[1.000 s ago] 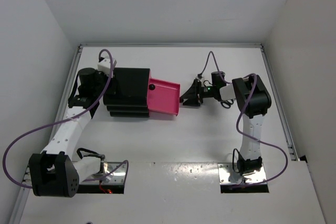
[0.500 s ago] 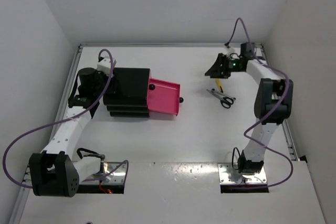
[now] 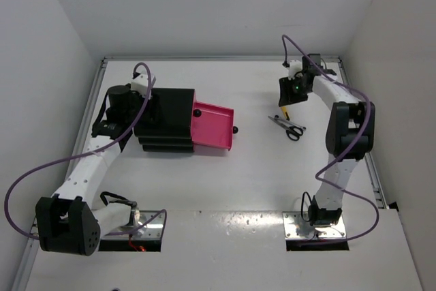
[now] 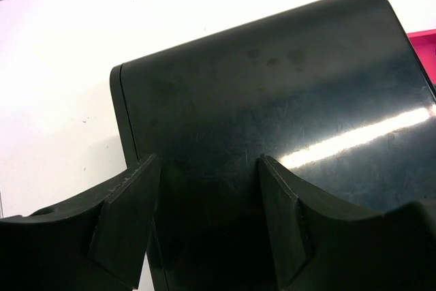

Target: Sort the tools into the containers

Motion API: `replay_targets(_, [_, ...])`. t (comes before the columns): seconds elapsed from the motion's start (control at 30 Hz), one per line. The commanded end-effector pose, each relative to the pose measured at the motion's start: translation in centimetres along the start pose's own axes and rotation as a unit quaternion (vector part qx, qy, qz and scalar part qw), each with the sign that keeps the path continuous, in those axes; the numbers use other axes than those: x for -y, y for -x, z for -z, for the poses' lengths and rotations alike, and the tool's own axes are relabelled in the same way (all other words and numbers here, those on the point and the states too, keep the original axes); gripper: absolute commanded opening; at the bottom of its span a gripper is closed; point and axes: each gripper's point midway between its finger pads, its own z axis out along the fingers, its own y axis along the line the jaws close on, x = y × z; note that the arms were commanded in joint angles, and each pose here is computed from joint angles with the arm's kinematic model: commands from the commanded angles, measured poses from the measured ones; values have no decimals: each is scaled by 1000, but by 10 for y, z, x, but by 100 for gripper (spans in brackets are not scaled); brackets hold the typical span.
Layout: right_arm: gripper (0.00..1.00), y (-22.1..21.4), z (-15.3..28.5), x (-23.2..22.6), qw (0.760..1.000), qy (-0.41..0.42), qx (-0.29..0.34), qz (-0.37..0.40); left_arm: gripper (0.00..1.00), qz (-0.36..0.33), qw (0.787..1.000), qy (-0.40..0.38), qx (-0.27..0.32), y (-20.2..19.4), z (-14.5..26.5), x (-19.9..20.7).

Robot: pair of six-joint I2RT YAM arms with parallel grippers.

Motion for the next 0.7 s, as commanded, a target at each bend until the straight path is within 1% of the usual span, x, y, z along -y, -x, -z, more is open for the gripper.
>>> replay_targets(0.0, [50,-3,-13,21,998,-54,-13,18,66,1,999,6,-34,-12,2,1])
replay_targets(0.03, [52,-4,-18,19,998,-58,-15,16,66,1,999,6,-34,-12,2,1])
replay_targets(0.3, [51,1,-45,26,996,-82,-32,11,66,2,999,10,-39,-15,0,-1])
replay_targets(0.47, [44,2,-55,29,994,-103,-35,15,66,2,999,13,-45,-19,0,-2])
replay_targets(0.63, [26,1,-65,38,990,-130,-49,1,66,2,999,18,-46,-20,0,-3])
replay_targets(0.67, [24,7,-64,38,990,-131,-41,-4,66,2,999,18,-46,-20,0,-3])
